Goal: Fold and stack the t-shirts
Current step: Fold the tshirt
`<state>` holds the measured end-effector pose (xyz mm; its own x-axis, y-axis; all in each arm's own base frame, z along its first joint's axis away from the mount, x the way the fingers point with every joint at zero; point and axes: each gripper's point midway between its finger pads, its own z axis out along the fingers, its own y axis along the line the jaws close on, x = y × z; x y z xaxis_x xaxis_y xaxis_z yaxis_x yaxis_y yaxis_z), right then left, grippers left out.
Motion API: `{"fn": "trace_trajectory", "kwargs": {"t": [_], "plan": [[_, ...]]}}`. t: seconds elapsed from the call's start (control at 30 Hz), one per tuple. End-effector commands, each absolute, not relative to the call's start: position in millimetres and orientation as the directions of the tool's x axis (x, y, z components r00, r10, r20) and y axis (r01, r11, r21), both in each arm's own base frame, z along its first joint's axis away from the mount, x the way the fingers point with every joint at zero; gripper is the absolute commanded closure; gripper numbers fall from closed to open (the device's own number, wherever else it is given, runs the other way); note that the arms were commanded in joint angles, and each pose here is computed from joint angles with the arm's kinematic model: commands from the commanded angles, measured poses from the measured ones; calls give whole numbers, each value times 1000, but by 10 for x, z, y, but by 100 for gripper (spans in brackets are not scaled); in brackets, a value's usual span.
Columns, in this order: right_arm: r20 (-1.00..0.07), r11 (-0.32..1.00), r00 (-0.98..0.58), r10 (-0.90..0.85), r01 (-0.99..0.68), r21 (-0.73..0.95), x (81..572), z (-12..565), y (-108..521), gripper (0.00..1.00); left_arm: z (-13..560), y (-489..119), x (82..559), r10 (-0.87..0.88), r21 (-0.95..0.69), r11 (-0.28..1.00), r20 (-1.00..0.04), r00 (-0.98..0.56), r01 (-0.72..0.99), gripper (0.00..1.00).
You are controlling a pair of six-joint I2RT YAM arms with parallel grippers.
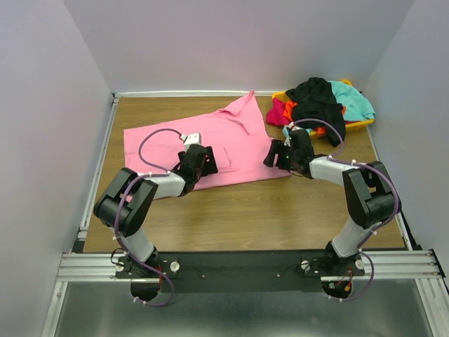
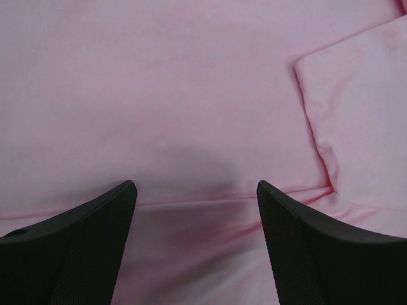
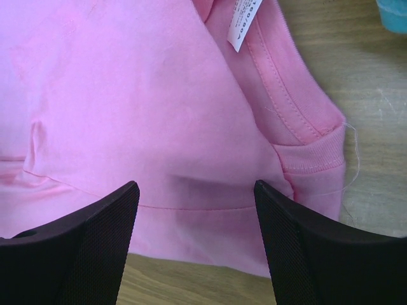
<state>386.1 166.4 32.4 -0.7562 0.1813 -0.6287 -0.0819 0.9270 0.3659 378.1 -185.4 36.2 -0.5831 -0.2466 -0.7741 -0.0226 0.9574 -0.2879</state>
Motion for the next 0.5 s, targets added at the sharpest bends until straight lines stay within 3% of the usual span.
{"fn": "trace_trajectory", "kwargs": {"t": [0.0,0.47], "plan": [[-488,952,-849,200,50,303,3344,-101,1457,20,238,-1876,3705,-252,-294,955,-764,-594,-28,15],[-400,954,-889,224,117,274,2550,-243,1369,20,-75,-1843,3188,-283,-307,948,-688,-668,-85,16]]}}
